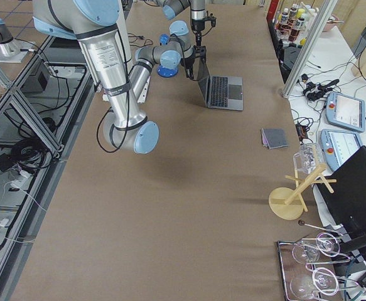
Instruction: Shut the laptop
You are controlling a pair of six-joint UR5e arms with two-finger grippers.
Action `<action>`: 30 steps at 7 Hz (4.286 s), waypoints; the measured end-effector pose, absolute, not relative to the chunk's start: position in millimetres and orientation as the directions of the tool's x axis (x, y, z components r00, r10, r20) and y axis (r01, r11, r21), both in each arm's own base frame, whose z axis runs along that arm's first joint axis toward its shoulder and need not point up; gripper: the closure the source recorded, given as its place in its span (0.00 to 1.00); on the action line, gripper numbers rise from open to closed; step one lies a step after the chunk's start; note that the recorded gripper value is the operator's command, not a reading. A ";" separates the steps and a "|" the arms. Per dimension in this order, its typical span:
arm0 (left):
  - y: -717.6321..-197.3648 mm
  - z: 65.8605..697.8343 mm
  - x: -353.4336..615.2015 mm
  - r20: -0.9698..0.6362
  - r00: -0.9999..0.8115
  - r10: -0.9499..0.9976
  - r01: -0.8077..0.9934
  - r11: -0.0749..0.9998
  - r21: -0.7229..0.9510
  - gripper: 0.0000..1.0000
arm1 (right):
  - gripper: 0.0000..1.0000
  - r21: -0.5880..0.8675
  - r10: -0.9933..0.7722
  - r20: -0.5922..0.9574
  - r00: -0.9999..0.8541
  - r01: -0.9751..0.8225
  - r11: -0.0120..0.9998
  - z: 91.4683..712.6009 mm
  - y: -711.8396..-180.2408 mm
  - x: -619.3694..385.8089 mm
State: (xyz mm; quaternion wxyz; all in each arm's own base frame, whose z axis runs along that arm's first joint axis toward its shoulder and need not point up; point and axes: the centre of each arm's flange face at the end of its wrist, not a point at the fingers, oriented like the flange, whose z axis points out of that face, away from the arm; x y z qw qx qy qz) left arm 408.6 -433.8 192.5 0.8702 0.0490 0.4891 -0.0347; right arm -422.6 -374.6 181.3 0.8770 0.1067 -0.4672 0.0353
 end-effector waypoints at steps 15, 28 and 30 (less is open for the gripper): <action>-594.1 222.4 479.2 -0.850 0.518 -0.094 0.343 0.933 0.106 1.00 | 1.00 0.128 0.060 0.775 0.629 -0.248 0.960 212.4 -584.2 -477.5; -539.7 319.2 258.2 -0.841 0.540 -0.038 0.185 0.980 0.075 0.03 | 0.00 0.032 0.064 0.856 0.512 -0.176 0.984 297.3 -625.0 -262.7; -488.3 409.8 128.5 -0.763 0.637 0.105 0.071 0.979 0.193 0.03 | 0.00 0.104 -0.022 0.832 0.555 -0.117 0.988 389.1 -600.6 -133.6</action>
